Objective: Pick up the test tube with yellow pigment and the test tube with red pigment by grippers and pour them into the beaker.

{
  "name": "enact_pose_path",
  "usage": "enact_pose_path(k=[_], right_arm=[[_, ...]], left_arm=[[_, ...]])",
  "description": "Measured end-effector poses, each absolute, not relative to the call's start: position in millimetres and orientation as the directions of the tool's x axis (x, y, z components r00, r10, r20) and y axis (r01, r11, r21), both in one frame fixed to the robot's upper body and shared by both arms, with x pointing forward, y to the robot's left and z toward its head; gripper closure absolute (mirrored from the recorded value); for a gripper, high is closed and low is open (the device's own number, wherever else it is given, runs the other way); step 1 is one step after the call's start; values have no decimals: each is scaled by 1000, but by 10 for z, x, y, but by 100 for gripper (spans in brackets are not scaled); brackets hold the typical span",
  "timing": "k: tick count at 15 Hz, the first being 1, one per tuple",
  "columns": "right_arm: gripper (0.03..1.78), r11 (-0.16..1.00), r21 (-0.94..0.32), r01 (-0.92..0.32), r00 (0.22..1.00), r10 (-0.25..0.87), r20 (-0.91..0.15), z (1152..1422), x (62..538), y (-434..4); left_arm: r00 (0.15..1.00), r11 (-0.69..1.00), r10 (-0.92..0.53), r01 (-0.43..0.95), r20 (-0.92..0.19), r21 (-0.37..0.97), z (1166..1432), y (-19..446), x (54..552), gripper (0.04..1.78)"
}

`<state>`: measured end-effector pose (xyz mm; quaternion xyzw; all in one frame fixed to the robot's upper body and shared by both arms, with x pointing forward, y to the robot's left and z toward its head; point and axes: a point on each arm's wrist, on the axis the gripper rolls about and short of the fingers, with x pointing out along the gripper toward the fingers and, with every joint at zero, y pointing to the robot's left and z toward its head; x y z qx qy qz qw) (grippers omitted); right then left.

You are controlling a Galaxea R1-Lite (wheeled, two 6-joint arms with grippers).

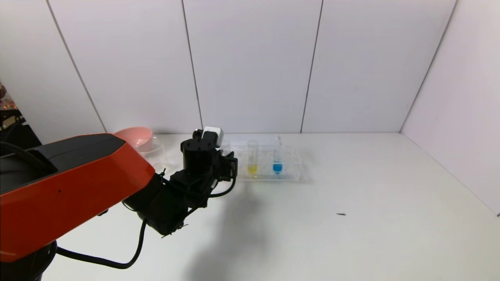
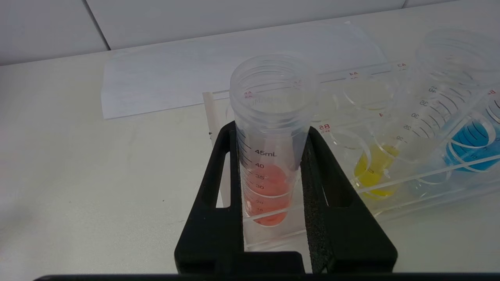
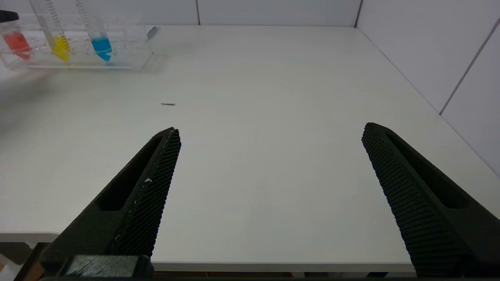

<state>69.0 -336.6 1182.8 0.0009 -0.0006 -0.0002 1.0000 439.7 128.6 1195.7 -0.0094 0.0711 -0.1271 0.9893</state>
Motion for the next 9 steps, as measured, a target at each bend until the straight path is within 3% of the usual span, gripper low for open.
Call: enact_pose_path(k=[9], right_arm=[[11, 1000, 2, 0, 1000, 0, 1, 11828, 690, -3366]], left_arm=[[958, 968, -251, 249, -141, -33, 11951, 1287, 4395, 138]])
